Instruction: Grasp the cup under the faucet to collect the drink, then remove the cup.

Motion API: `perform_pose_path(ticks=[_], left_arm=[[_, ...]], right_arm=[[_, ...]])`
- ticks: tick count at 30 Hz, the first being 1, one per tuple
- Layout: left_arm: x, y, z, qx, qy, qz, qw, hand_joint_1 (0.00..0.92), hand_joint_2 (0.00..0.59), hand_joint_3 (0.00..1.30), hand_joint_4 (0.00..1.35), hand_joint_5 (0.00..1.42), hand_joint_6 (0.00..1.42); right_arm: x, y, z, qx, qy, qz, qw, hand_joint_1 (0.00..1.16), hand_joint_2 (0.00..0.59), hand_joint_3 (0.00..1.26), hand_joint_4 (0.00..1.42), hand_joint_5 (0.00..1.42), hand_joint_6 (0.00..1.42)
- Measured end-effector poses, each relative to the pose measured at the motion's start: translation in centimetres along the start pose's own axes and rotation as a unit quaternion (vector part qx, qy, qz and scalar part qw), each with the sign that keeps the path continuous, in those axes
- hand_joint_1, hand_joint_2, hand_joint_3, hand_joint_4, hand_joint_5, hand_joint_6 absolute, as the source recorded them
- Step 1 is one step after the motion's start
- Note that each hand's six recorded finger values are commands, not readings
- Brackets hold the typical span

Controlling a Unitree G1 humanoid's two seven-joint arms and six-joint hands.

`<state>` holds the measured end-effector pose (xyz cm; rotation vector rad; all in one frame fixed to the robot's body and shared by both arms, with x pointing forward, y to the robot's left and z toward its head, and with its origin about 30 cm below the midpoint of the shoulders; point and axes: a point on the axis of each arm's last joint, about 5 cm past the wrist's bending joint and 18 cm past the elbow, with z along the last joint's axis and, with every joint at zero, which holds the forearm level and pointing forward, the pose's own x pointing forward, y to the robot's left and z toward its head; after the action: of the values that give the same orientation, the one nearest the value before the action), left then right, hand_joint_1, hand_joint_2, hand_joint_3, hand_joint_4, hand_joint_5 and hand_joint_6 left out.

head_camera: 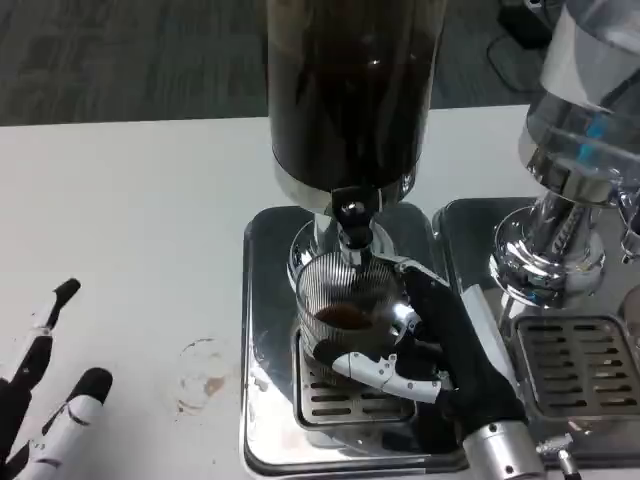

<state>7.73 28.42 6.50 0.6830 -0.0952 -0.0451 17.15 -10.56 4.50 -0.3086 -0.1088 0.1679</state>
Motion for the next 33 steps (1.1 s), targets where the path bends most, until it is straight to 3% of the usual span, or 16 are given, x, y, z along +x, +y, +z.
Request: perform_pose_path(ticks=[8, 20, 27, 33], left_arm=[[0.5, 0.2, 0.06, -0.002, -0.008, 0.005, 1.0, 0.0, 0.234, 0.04, 0.0, 0.0, 0.0], [0.9, 0.2, -0.09, -0.004, -0.008, 0.001, 1.0, 0.0, 0.22, 0.04, 0.0, 0.0, 0.0], [1.3, 0.4, -0.12, 0.002, -0.014, -0.025, 0.9996, 0.0, 0.2, 0.04, 0.0, 0.0, 0.0], [2.0, 1.0, -0.24, 0.016, -0.022, -0.049, 0.9984, 0.0, 0.196, 0.04, 0.0, 0.0, 0.0]], right_arm=[[-0.4, -0.12, 0.07, -0.006, -0.002, -0.02, 0.9998, 1.03, 0.103, 0.43, 0.56, 0.85, 1.25], [-0.9, -0.43, 0.11, -0.028, -0.008, -0.03, 0.9991, 1.04, 0.089, 0.44, 0.58, 0.86, 1.28], [-1.6, -0.89, 0.39, -0.059, -0.022, -0.032, 0.9975, 1.05, 0.088, 0.45, 0.59, 0.88, 1.32], [-2.6, -1.39, 0.48, -0.061, -0.019, -0.032, 0.9975, 1.05, 0.088, 0.46, 0.6, 0.88, 1.32]])
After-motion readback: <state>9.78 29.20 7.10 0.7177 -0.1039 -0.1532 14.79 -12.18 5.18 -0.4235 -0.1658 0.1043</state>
